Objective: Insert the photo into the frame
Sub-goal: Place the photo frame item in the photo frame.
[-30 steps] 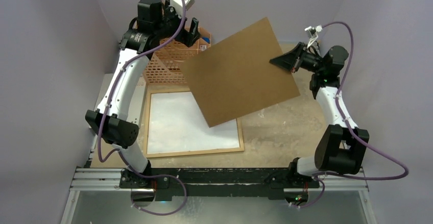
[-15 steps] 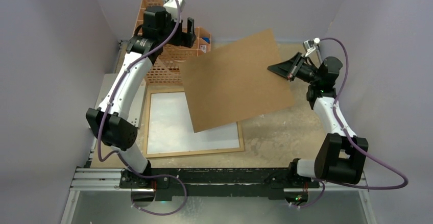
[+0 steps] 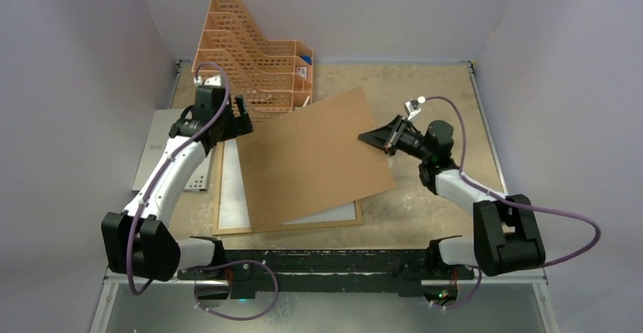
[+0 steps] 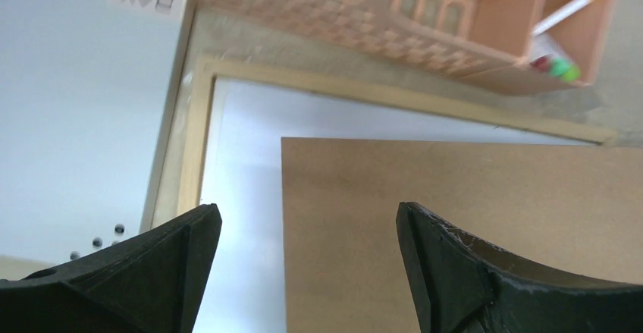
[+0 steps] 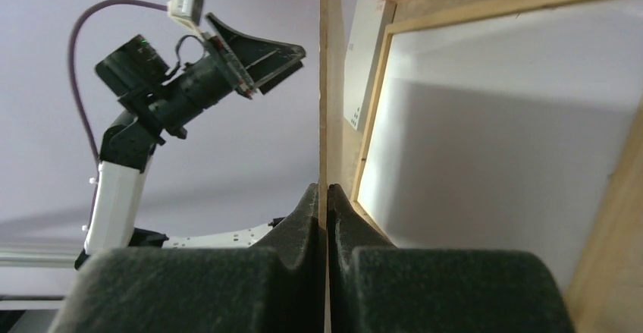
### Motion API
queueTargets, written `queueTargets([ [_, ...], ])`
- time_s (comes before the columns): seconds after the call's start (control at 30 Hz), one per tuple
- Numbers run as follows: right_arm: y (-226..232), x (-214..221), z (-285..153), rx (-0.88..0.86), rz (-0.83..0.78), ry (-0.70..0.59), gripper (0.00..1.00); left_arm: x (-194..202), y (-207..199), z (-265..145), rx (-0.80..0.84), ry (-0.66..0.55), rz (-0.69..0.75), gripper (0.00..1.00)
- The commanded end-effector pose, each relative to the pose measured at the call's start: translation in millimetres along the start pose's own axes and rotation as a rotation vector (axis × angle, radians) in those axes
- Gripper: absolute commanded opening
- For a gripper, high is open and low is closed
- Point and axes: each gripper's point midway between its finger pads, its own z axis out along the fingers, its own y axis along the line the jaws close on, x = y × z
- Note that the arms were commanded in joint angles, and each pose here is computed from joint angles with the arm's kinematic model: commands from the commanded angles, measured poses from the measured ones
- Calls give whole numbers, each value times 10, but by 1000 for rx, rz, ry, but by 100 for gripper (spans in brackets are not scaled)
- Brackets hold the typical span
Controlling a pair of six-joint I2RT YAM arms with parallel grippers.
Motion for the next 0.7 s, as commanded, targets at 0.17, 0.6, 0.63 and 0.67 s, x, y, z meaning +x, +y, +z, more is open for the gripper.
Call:
queueTargets([
  [0.17, 250, 58, 259, -153, -14, -168, 0, 554, 600, 288, -13, 104, -277, 87],
  [0.6, -171, 284, 459, -54, 35, -115, 0, 896, 1052, 659, -11, 217, -466, 88],
  [0.63, -190, 315, 474, -52, 38, -103, 0, 936, 1083, 683, -20, 222, -475, 87],
  [0.67, -214, 351, 491, -47, 43, -88, 0, 975, 1124, 694, -36, 226, -487, 87],
])
